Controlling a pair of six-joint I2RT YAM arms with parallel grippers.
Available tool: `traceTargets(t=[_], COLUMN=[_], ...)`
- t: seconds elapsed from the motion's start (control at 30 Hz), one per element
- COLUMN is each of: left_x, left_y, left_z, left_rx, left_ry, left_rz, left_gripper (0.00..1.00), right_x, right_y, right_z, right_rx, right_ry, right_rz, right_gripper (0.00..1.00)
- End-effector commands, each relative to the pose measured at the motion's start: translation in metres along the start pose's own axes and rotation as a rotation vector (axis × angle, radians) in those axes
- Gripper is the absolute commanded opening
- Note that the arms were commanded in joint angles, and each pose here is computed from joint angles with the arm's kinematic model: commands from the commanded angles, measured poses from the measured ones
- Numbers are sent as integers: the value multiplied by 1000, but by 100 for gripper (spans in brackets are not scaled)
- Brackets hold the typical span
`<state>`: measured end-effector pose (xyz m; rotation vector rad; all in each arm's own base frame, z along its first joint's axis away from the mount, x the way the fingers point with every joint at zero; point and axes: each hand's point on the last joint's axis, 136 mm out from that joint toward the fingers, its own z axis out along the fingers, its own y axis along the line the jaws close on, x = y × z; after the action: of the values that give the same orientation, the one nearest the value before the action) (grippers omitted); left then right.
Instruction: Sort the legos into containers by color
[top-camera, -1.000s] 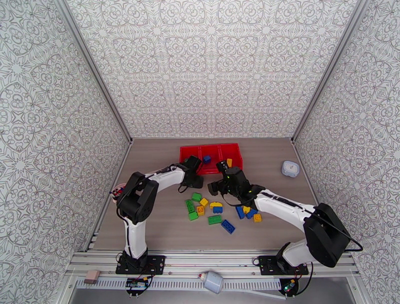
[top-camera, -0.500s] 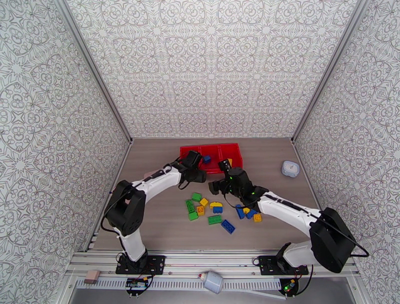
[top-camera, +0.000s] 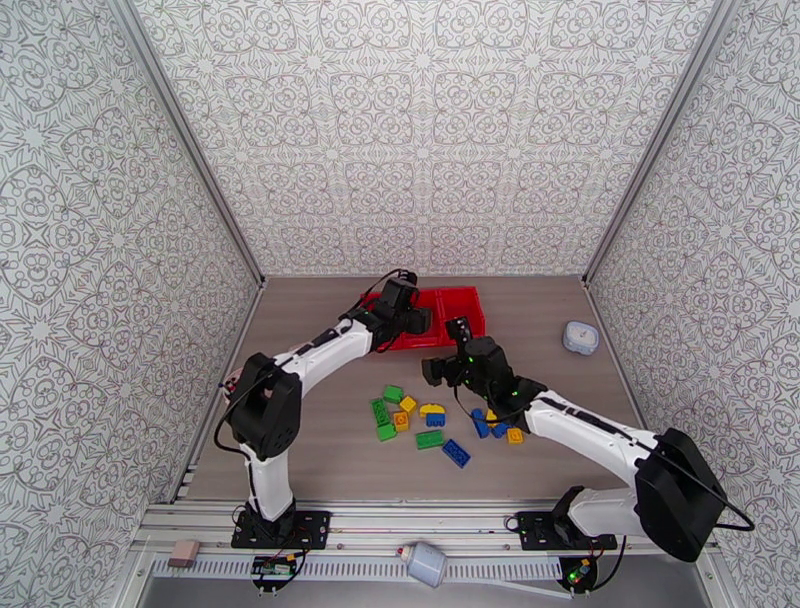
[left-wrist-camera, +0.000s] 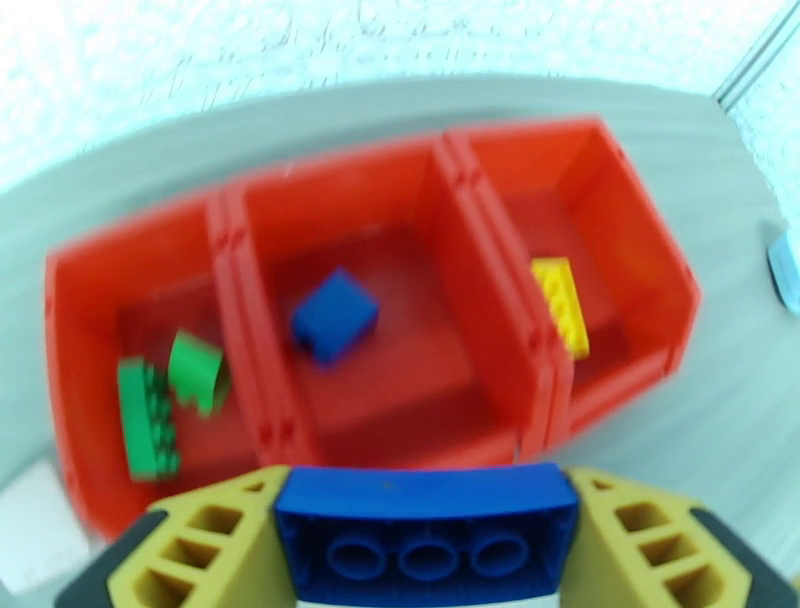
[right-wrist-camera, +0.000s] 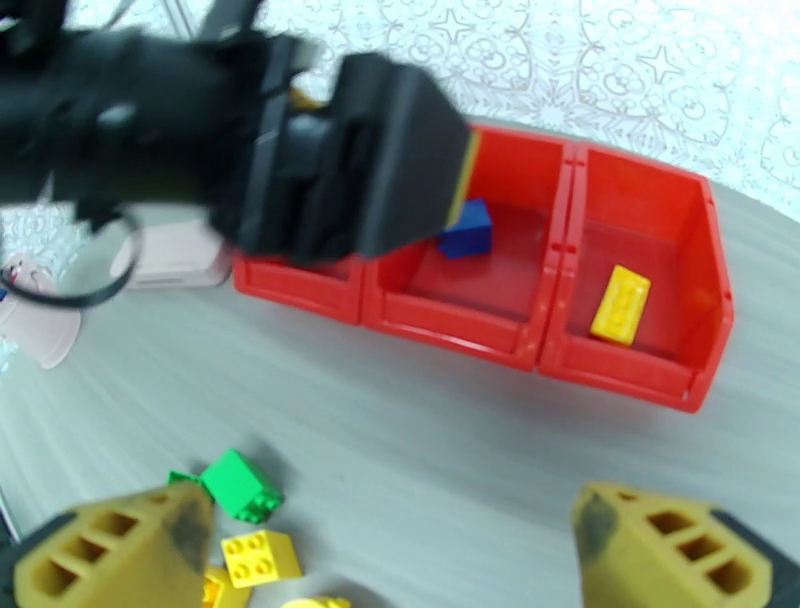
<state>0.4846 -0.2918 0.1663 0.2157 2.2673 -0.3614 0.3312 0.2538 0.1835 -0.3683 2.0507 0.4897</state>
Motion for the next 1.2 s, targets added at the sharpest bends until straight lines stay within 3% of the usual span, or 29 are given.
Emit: traceTargets(t=[0.0,0.27,0.43,0.73,0.93,1.17], left_x=[-10,-10,-15,-21,-35,-22], left_y=[2,11,15,11,-3,-15], left_z=[19,62,69,56,10,-51], left_rx=[-17,-53,-56,-37,-1,65], left_ry=[5,50,39,21,-51,-146], left_rz=[29,8,-1,8,30,73], left_gripper=[64,64,65,81,90,94], right_x=[-1,7,7,9,20,44], right_y=[-6,-11,-19,-32,-44,-56], right_z=[-4,-3,-10,-26,-38,-53], right_rx=[16,9,37,94,143,193], right_ry=[-14,10,13,14,32,108], right_rz=[6,-5,-8,20,71,131], right_gripper=[99,100,100,100,99,97])
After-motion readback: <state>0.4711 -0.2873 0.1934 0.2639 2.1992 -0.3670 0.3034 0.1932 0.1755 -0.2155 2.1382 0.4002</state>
